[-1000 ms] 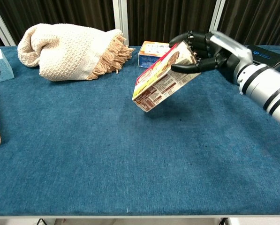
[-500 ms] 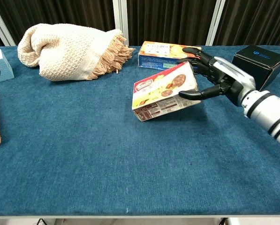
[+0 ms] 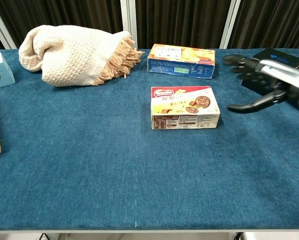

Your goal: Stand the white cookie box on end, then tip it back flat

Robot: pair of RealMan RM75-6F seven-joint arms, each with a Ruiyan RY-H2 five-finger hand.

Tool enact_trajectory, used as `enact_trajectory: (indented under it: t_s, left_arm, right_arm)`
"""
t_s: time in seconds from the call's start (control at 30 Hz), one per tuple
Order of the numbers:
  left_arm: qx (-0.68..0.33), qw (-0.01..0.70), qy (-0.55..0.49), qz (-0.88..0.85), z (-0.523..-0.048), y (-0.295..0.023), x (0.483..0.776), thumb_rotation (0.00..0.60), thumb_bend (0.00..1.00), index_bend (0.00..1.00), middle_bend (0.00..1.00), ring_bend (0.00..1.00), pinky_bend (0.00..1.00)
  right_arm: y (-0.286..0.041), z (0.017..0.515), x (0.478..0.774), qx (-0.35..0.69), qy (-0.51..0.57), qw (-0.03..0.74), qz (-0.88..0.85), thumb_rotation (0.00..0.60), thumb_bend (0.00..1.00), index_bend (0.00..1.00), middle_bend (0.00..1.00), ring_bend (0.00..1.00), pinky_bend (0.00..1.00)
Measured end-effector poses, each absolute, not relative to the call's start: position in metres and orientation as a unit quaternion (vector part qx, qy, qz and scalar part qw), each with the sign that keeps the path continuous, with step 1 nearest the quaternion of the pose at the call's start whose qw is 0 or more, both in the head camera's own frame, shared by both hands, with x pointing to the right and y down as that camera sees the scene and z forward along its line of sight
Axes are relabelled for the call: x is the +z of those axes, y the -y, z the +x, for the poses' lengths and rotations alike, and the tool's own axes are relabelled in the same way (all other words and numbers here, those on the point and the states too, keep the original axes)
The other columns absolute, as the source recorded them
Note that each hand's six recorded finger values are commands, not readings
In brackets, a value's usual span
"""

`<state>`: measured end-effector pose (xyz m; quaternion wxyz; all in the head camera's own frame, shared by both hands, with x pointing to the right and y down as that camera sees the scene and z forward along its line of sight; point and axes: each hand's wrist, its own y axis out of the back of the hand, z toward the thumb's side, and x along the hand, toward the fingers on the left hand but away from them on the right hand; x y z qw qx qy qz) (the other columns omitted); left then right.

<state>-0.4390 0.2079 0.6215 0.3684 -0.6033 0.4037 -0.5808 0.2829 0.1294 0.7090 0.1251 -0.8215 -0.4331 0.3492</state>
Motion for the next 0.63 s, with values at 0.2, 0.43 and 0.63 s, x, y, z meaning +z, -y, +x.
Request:
enact_trajectory:
  t_s: [0.2, 0.43, 0.63]
  left_arm:
    - [-0.577, 0.371, -0.407, -0.603, -0.439, -0.206, 0.621, 0.6, 0.0, 0.07, 0.06, 0.0, 0.0]
    - [-0.571, 0.377, -0.411, -0.602, -0.437, -0.208, 0.617, 0.6, 0.0, 0.07, 0.06, 0.0, 0.0]
    - [-0.574, 0.38, -0.419, -0.592, -0.442, -0.212, 0.609, 0.6, 0.0, 0.07, 0.06, 0.0, 0.0]
  right_arm:
    - [-0.128, 0.342, 0.653, 0.426, 0.434, 0.233, -0.759, 0.6, 0.32, 0.0, 0.0, 0.0, 0.0]
    - [-0.162, 0.421, 0.589, 0.508, 0.477, 0.277, -0.661, 0.6, 0.32, 0.0, 0.0, 0.0, 0.0]
    - [-0.198, 0.448, 0.571, 0.514, 0.515, 0.261, -0.634, 0.6, 0.32, 0.0, 0.0, 0.0, 0.0]
